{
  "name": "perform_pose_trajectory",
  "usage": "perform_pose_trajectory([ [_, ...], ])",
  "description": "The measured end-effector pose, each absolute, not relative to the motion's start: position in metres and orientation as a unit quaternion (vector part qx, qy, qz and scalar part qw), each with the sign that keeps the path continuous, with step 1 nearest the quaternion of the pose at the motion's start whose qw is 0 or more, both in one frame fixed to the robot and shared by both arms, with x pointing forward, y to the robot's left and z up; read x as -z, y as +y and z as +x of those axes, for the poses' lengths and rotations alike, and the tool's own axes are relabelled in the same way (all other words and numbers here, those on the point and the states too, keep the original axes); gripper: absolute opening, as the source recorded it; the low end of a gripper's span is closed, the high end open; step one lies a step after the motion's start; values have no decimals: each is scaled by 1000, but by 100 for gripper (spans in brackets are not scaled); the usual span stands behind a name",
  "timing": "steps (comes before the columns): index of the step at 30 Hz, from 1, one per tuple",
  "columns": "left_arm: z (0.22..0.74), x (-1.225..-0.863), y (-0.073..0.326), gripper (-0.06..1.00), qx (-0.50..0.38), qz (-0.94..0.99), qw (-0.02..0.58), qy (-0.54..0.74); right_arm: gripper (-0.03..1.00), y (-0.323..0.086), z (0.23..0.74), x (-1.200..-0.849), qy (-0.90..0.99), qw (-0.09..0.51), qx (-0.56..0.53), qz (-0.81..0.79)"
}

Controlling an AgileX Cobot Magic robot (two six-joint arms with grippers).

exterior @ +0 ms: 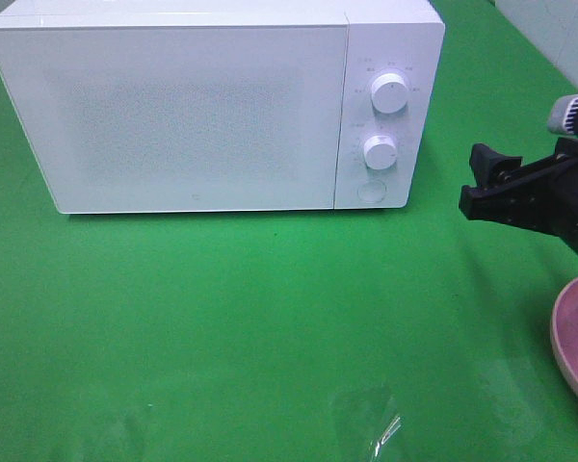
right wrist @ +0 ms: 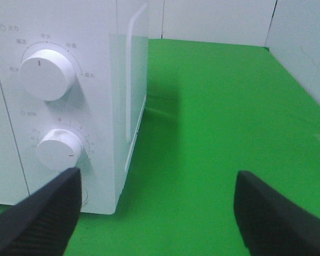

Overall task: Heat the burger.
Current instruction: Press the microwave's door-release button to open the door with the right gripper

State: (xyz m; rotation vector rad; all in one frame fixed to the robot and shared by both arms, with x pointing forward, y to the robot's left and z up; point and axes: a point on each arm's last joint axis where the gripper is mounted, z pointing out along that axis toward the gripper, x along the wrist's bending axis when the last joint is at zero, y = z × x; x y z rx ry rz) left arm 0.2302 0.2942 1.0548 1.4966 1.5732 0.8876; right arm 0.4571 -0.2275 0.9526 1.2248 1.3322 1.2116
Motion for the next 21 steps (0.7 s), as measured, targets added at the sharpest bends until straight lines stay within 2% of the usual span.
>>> perform_pose_trajectory([
  [12, 230, -1055, 294, 99, -349, 588, 387, 618, 76, -180, 449, -926, 578, 441, -484, 487],
  [21, 230, -1055, 294, 99, -349, 588, 387, 618, 76, -168, 460, -924, 566, 440, -490, 496],
])
